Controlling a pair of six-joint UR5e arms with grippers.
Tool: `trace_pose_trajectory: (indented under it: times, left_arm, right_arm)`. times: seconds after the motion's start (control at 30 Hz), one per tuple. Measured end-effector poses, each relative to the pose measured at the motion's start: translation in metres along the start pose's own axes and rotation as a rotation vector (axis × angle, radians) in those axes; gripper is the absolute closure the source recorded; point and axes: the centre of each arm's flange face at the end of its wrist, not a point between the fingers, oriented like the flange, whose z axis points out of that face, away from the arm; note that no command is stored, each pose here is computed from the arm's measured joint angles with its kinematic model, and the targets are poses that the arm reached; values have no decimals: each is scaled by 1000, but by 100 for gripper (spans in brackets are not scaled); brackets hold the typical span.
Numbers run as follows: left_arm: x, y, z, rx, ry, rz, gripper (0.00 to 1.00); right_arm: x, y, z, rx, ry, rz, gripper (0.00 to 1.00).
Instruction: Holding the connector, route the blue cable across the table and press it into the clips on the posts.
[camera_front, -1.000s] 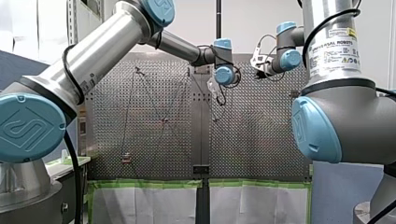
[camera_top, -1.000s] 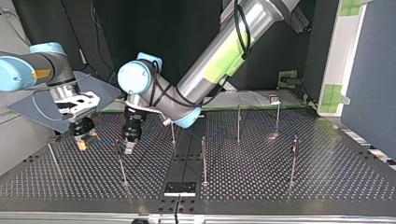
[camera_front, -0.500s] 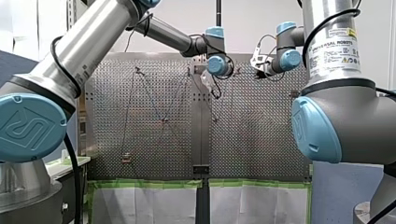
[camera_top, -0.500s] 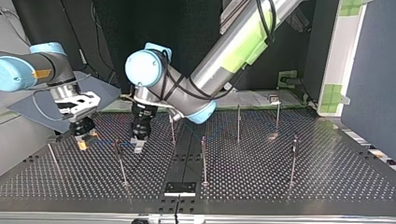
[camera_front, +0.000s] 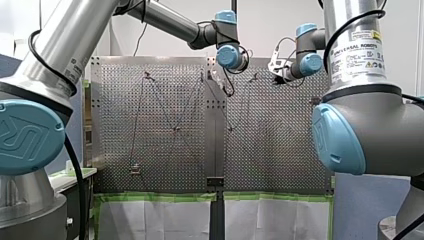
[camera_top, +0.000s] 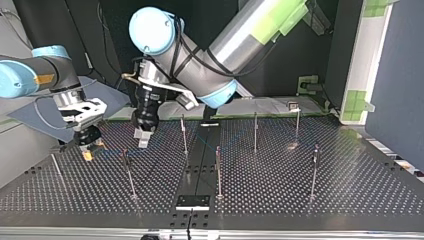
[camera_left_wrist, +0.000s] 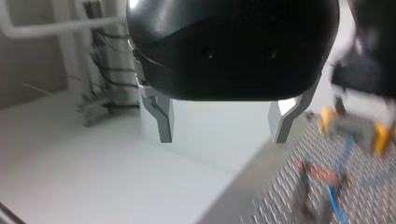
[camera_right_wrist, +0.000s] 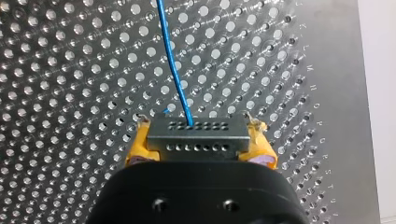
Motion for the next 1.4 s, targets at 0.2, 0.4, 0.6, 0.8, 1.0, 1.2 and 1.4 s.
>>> trace_pose_trajectory:
  times: [0.2, 0.4, 0.6, 0.8, 1.0, 1.2, 1.4]
  left_arm:
    - [-10, -30, -39, 37, -37, -100, 0]
    - [-21, -53, -77, 70, -69, -188, 0]
    - [-31, -51, -95, 76, -112, -237, 0]
    - [-22, -25, -95, 16, -152, -248, 0]
    - [-8, -3, -99, -22, -175, -256, 0]
    - [10, 12, -110, -20, -175, -266, 0]
    - [27, 29, -118, -19, -172, -258, 0]
  right_arm:
    - [0, 0, 0, 0, 0, 0, 100]
    - [0, 0, 0, 0, 0, 0, 100]
    - [0, 0, 0, 0, 0, 0, 100]
    - [0, 0, 0, 0, 0, 0, 100]
    - [0, 0, 0, 0, 0, 0, 100]
    - [0, 0, 0, 0, 0, 0, 100]
    - [0, 0, 0, 0, 0, 0, 100]
